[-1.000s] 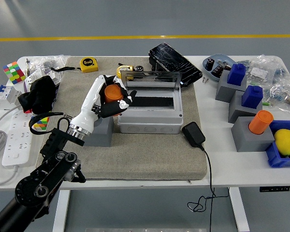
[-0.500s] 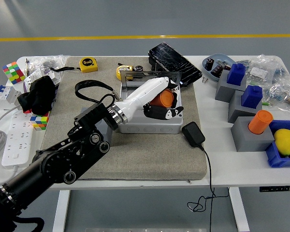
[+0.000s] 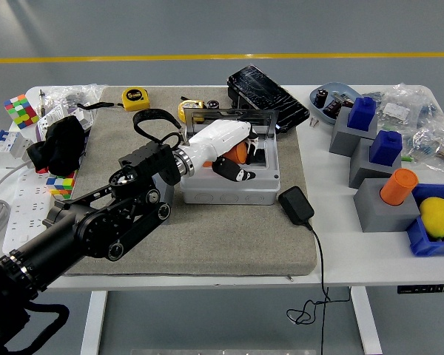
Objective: Fetch the battery,place it into the box,close the lid of the box
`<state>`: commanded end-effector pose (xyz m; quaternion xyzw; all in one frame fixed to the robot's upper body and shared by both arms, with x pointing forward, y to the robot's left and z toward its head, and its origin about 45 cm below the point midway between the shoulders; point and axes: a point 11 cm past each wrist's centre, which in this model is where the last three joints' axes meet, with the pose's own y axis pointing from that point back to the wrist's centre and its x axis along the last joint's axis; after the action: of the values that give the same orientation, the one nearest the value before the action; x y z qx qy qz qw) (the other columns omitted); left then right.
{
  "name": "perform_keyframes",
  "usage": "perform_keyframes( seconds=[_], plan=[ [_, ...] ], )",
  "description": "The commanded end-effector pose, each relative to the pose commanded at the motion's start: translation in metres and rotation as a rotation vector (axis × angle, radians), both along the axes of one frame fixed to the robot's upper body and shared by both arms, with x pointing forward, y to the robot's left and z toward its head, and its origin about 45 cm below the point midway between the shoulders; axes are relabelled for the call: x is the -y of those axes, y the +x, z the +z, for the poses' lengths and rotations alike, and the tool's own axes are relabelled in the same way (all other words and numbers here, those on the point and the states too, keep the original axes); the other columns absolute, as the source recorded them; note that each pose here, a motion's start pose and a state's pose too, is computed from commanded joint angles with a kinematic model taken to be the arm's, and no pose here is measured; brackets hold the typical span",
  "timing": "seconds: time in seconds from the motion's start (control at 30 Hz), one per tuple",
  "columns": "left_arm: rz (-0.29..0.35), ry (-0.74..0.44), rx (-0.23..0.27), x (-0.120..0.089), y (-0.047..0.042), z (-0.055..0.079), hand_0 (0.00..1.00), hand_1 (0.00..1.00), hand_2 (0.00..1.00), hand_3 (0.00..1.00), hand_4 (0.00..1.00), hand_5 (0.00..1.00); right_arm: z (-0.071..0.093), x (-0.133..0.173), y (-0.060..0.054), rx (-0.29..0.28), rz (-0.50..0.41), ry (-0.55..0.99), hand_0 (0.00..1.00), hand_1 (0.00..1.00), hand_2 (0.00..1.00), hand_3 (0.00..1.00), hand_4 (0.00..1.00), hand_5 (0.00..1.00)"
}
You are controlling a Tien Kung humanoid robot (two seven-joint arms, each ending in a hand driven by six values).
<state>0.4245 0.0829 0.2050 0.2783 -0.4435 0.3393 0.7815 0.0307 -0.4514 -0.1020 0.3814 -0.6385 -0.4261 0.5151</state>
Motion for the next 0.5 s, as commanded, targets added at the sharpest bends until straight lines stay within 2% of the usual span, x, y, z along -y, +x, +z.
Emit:
perform_keyframes(
  seconds=[0.03, 0.23, 0.27, 0.43, 0.47, 0.5],
  plan=[
    [0.002, -0.003, -0.001, -0.0006, 0.0004, -0.0002, 0.104, 0.142, 0.21, 0.326, 0.975, 0.002, 0.0, -0.0001, 0.0002, 0.0, 0.001, 0.0, 0.631, 0.624, 0.645, 0.558, 0.984, 0.424],
    [0.003, -0.026, 0.011, -0.0024, 0.0029, 0.0027, 0.104, 0.142, 0.21, 0.326, 0.975, 0.002, 0.0002, 0.0002, 0.0016, -0.001, 0.007, -0.001, 0.631, 0.624, 0.645, 0.558, 0.984, 0.424],
    [0.002, -0.027, 0.013, -0.0026, 0.003, 0.0029, 0.171, 0.256, 0.299, 0.436, 0.998, 0.006, 0.0002, 0.0002, 0.0018, -0.001, 0.008, -0.001, 0.63, 0.624, 0.644, 0.558, 0.983, 0.424],
    [-0.014, -0.024, 0.021, -0.0017, 0.0014, 0.002, 0.171, 0.256, 0.299, 0.436, 0.998, 0.006, 0.0, -0.0005, 0.0021, -0.001, 0.01, 0.0, 0.63, 0.624, 0.644, 0.558, 0.983, 0.424],
    [-0.017, -0.026, 0.021, -0.0015, 0.001, 0.0019, 0.614, 0.705, 0.712, 0.823, 0.998, 0.094, 0.0, -0.0006, 0.002, -0.002, 0.01, 0.0, 0.632, 0.624, 0.645, 0.558, 0.984, 0.425],
    [-0.019, -0.03, 0.021, -0.0014, 0.0006, 0.0019, 0.614, 0.705, 0.712, 0.823, 0.998, 0.094, -0.0001, -0.0007, 0.0019, -0.002, 0.011, 0.001, 0.632, 0.624, 0.645, 0.558, 0.984, 0.425]
  ],
)
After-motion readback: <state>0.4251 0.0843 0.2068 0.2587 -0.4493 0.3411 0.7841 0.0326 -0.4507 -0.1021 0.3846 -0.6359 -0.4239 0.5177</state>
